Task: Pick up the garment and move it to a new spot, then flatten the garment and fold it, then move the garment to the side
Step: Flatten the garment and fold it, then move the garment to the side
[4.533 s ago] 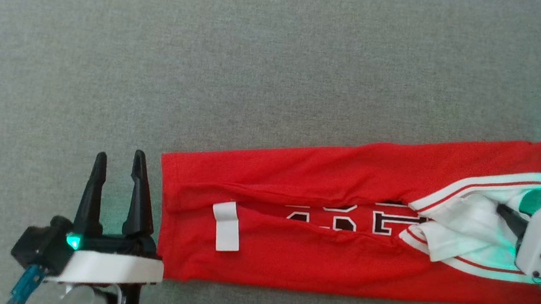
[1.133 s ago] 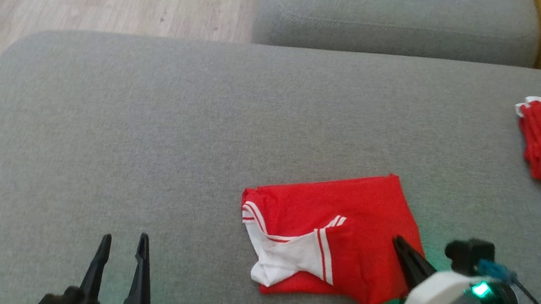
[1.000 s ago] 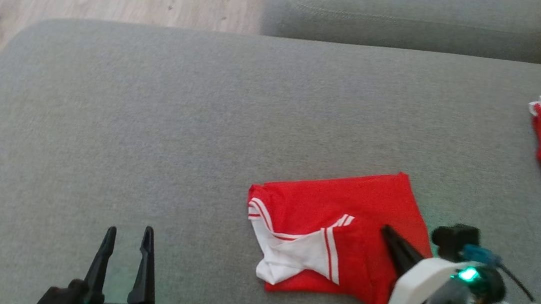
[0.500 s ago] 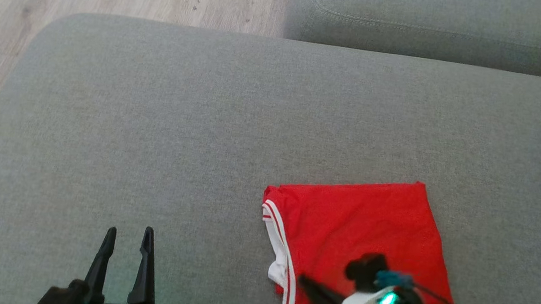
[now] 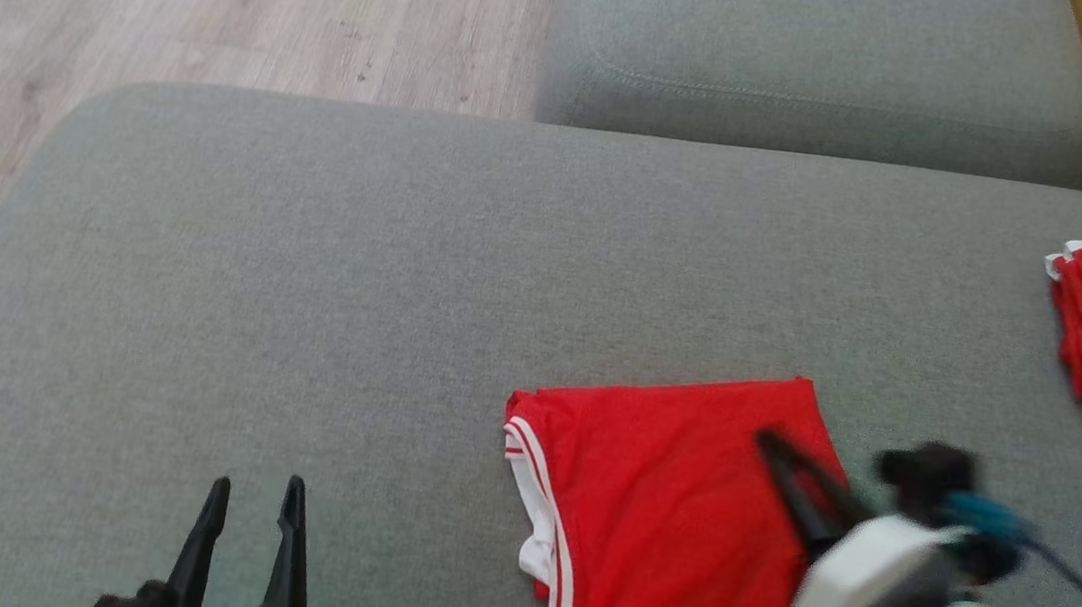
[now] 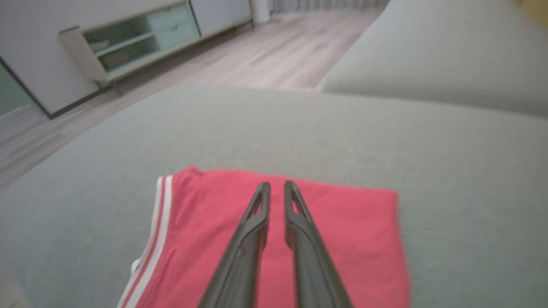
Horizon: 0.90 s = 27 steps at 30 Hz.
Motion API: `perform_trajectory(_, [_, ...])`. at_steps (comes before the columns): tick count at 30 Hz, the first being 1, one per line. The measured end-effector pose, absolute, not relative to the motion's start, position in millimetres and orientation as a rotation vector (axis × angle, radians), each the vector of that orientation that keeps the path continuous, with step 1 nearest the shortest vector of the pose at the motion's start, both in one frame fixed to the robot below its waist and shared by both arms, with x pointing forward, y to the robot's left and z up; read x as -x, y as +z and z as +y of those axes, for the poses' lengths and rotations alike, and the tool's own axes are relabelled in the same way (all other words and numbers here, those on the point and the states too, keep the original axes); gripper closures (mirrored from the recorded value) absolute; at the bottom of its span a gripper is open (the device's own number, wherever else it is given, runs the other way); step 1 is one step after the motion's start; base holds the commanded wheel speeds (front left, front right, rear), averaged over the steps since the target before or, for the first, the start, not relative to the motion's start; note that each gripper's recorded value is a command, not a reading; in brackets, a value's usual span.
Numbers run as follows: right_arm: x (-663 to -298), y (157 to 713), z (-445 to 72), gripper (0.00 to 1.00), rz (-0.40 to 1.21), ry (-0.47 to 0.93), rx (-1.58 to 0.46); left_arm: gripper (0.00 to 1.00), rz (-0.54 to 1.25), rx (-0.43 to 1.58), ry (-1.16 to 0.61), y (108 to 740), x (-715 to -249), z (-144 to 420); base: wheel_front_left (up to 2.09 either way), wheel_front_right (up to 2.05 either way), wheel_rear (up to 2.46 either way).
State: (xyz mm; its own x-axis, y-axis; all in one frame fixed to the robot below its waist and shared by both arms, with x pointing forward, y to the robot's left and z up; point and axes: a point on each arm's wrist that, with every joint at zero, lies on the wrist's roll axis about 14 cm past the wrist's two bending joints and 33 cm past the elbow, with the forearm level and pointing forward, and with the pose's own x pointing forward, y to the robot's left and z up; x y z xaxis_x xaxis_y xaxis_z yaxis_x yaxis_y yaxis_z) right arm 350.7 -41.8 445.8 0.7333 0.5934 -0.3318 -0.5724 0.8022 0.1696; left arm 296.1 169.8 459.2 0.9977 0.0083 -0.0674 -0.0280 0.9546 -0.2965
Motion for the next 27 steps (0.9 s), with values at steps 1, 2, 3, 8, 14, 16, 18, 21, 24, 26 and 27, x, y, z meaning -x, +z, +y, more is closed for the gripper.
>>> perform_trajectory(1, [-357,454,-53,0.06,0.339,0.606,-0.053,0.0,0.069,0.301,0.015,458,-295,169,0.0,0.0,0.0])
perform_trajectory(2, [-363,461,-66,0.0,0.297,0.562,-0.065,0.0,0.072,0.295,0.011,457,-294,168,0.0,0.0,0.0])
perform_trajectory(3, [-366,464,-79,0.0,0.273,0.518,-0.073,0.0,0.075,0.29,0.007,456,-293,167,0.0,0.0,0.0])
perform_trajectory(8, [-362,464,-126,0.0,0.187,0.364,-0.041,0.0,0.099,0.259,-0.01,449,-288,164,0.0,0.0,0.0])
perform_trajectory(14, [-342,452,-150,0.0,0.142,0.22,-0.107,0.0,0.121,0.253,-0.026,441,-284,163,0.0,0.0,0.0])
perform_trajectory(16, [-333,445,-155,0.0,0.154,0.186,-0.12,0.0,0.131,0.247,-0.035,438,-283,161,0.0,0.0,0.0])
perform_trajectory(18, [-326,438,-157,0.0,0.169,0.164,-0.127,0.0,0.137,0.246,-0.049,437,-283,158,0.0,0.0,0.0])
perform_trajectory(21, [-320,429,-161,0.0,0.189,0.145,-0.115,0.0,0.153,0.238,-0.061,432,-284,155,0.0,0.0,0.0])
perform_trajectory(24, [-319,426,-169,0.0,0.194,0.117,-0.112,0.0,0.162,0.237,-0.072,430,-285,154,0.0,0.0,0.0])
perform_trajectory(26, [-318,423,-173,0.0,0.201,0.104,-0.107,0.0,0.162,0.228,-0.076,430,-286,154,0.0,0.0,0.0])
perform_trajectory(27, [-318,423,-175,0.0,0.202,0.099,-0.107,0.0,0.161,0.226,-0.077,430,-288,154,0.0,0.0,0.0])
